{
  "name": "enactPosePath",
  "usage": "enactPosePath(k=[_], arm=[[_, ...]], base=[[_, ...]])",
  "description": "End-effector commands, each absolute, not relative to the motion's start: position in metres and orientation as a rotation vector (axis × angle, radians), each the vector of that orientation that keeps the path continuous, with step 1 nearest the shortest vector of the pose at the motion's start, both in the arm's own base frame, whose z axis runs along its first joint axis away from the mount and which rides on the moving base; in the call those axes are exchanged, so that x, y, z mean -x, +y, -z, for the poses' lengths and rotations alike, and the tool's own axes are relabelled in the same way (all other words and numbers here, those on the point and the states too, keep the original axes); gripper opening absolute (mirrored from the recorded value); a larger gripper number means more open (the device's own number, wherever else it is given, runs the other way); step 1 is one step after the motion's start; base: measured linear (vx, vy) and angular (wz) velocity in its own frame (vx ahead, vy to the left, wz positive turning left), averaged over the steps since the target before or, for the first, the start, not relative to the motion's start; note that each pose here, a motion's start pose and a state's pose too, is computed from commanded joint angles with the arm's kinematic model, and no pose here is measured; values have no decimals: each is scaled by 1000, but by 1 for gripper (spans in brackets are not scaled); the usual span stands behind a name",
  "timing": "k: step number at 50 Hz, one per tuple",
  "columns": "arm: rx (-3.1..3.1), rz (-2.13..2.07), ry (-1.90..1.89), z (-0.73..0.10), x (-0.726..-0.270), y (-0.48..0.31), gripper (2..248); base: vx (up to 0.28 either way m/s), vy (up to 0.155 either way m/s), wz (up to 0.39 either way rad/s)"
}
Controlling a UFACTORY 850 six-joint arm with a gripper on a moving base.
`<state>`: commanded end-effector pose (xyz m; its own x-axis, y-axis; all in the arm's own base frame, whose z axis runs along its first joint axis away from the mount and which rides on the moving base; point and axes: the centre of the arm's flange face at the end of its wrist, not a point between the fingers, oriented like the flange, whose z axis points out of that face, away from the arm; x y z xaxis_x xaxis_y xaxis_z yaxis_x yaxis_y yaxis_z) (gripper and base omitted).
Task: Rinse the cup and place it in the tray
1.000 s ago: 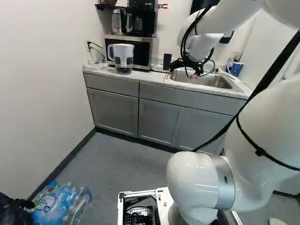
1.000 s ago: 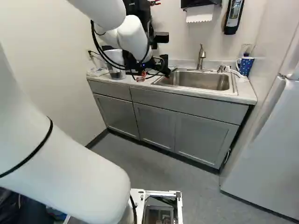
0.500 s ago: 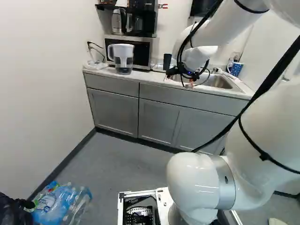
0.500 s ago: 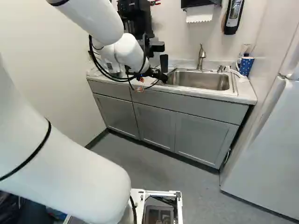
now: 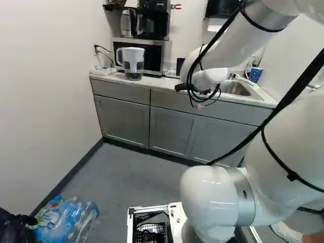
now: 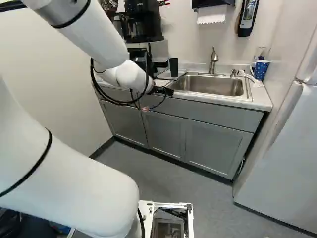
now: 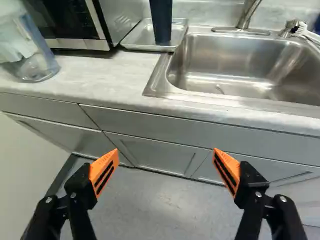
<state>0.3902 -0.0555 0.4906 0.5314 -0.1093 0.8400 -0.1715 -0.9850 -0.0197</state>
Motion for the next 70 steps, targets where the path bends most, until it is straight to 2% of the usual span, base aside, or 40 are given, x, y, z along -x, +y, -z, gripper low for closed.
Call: enactPosePath(k=[33,70], arm=[[-2617,-1650,-118,-419,-336,-24,247],[-2572,-1780,-29,-378,-288,-5,247]], base=[[0,0,0],[0,0,0]])
